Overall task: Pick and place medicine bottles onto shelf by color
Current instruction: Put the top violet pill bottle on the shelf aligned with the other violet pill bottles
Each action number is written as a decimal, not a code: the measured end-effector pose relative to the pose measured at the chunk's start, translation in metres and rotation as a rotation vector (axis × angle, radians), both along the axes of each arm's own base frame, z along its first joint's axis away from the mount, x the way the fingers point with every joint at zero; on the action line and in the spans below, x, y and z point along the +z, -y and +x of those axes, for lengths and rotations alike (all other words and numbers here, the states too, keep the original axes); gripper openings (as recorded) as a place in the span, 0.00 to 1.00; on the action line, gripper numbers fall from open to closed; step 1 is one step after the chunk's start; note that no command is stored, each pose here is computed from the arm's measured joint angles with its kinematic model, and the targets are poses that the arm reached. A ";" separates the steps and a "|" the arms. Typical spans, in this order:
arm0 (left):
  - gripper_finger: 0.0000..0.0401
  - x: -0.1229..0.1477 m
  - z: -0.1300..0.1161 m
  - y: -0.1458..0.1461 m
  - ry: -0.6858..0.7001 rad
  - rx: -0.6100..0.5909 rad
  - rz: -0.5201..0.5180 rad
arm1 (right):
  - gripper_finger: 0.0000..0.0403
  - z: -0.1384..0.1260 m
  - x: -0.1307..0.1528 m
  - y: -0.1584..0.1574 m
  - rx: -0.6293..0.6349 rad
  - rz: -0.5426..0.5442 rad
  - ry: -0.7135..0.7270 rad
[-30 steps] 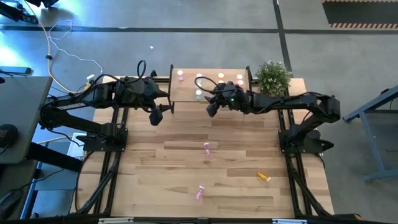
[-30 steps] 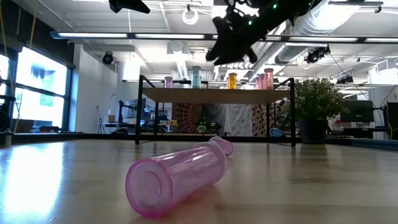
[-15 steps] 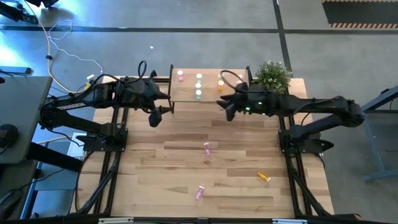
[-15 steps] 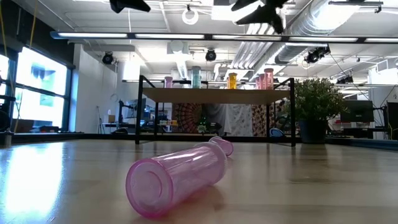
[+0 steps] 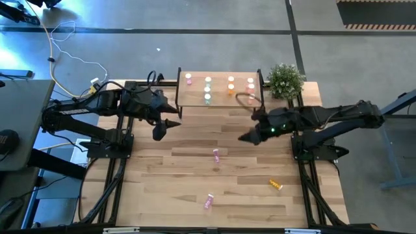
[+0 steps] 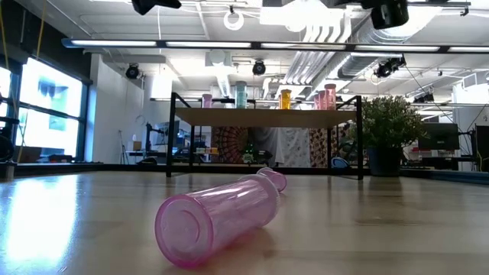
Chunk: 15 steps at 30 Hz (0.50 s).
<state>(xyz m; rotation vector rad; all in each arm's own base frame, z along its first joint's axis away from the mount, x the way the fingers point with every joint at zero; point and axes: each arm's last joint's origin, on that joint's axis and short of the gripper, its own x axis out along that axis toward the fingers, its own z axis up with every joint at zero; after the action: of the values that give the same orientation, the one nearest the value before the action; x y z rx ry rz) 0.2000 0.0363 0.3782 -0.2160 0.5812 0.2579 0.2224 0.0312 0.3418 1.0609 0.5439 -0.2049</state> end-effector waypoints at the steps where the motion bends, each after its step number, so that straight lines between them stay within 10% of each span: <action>1: 0.61 -0.003 0.001 0.003 -0.005 -0.008 -0.009 | 0.39 0.001 -0.003 -0.004 0.004 0.018 -0.021; 15: 0.61 -0.060 0.008 0.046 -0.118 0.089 -0.155 | 0.39 0.057 -0.051 -0.040 -0.047 0.001 -0.112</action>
<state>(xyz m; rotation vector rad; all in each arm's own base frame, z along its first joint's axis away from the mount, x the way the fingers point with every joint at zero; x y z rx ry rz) 0.2076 -0.0099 0.3182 -0.3789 0.7102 0.3134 0.2794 0.0708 0.2910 1.0679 0.6207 -0.3070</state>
